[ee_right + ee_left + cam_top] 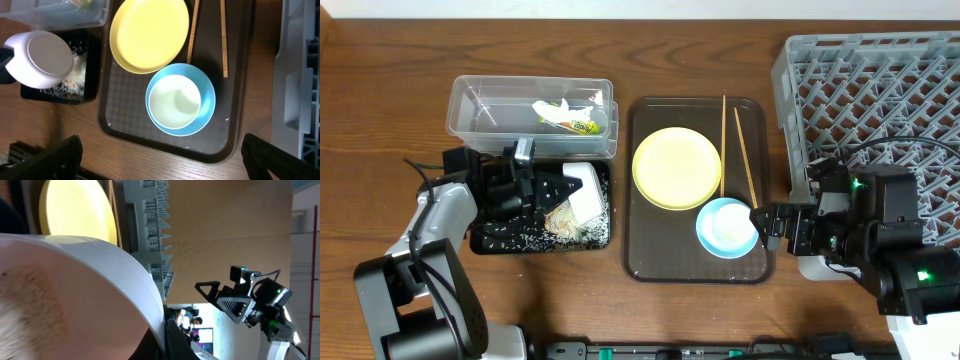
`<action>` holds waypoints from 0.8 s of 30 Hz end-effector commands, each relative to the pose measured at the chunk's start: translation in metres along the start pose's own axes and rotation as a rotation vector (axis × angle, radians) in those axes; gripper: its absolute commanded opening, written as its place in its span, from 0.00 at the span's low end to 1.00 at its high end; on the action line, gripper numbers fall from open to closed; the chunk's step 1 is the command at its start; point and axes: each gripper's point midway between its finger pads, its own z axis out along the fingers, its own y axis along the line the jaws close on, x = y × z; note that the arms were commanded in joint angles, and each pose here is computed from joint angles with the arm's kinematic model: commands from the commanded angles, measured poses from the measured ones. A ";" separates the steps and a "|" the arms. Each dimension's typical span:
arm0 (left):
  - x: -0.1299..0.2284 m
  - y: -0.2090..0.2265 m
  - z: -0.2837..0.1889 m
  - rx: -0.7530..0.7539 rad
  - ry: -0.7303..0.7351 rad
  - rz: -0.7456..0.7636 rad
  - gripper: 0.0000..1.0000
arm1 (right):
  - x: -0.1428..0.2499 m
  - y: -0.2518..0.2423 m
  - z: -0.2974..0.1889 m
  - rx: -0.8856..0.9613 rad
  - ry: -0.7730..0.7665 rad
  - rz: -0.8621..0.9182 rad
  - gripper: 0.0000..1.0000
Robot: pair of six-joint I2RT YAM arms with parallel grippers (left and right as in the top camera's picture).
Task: Sort waste into correct bins and load items into the dishwasher rack
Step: 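Move bowl over black tray and tip rice out with left gripper, then return emptied pink bowl to brown tray with left gripper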
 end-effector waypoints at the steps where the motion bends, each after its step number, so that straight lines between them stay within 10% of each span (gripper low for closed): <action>1: -0.006 -0.003 -0.003 0.035 -0.021 0.056 0.06 | -0.005 0.000 -0.005 0.001 -0.020 -0.005 0.99; 9: -0.008 0.025 -0.015 -0.136 -0.046 -0.041 0.06 | -0.005 -0.001 -0.005 0.001 -0.019 -0.004 0.99; 24: -0.015 -0.003 -0.024 0.023 -0.096 -0.070 0.06 | -0.005 0.000 -0.005 0.001 -0.020 -0.005 0.99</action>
